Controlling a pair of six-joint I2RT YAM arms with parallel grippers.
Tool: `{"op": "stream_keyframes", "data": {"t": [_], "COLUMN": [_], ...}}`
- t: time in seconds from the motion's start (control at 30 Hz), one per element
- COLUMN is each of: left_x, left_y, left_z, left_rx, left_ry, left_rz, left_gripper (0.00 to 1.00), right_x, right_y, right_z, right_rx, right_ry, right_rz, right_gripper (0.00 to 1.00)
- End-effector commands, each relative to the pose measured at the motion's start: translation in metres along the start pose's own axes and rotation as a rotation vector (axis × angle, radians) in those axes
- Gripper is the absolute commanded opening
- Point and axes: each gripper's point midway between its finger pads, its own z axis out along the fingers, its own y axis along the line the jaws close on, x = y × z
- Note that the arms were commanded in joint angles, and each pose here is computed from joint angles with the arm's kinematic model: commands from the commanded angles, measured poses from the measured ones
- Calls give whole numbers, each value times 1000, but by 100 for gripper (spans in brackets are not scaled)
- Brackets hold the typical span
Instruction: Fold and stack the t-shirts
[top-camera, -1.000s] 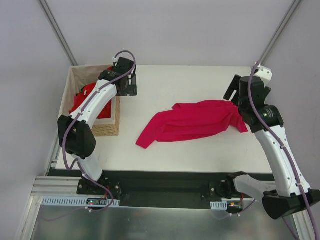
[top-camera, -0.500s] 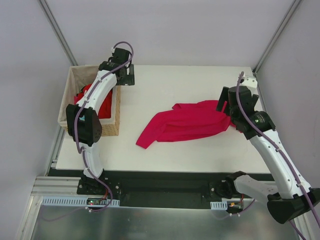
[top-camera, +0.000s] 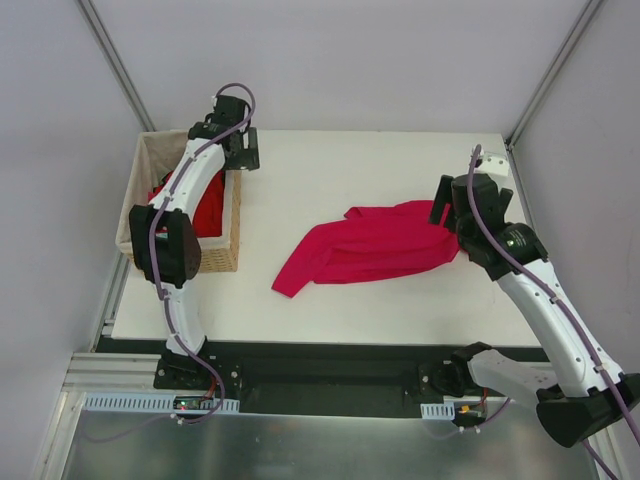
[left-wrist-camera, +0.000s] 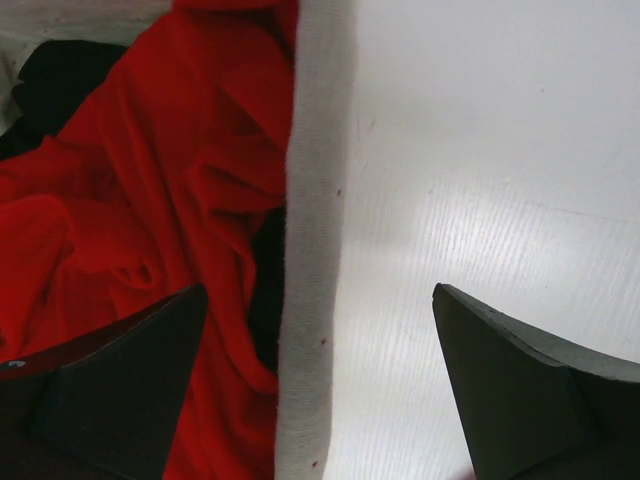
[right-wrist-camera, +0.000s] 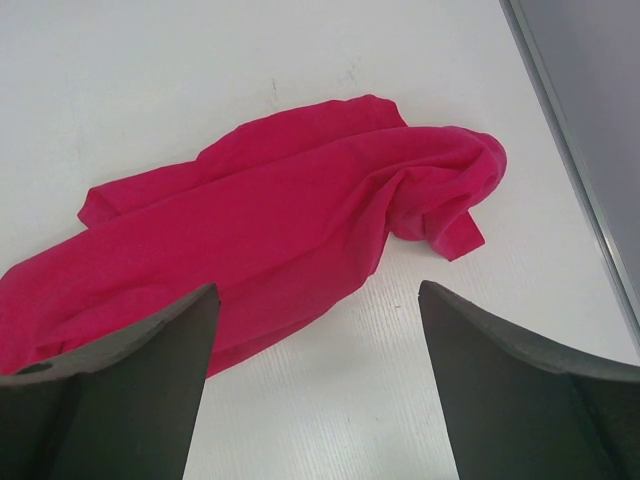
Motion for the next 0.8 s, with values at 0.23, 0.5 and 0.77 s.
{"op": "stream_keyframes", "data": {"t": [0.23,0.5,0.77], "left_x": [79,131,155], "left_y": [29,38,30], "left_z": [-107,-141,-113], "left_rx": [71,116,122], "left_ry": [5,55,134], "left_rz": [-179,-194,-138], "left_gripper": [97,96,96], "right_x": [-6,0,-1], "right_y": [15,24,22], "right_z": [-10,-25,-38], "right_rx": [-39,-65,-53], "right_ry": [-38,-46,-72], "right_rz": [-4,-23,-50], "right_gripper": [84,84,84]}}
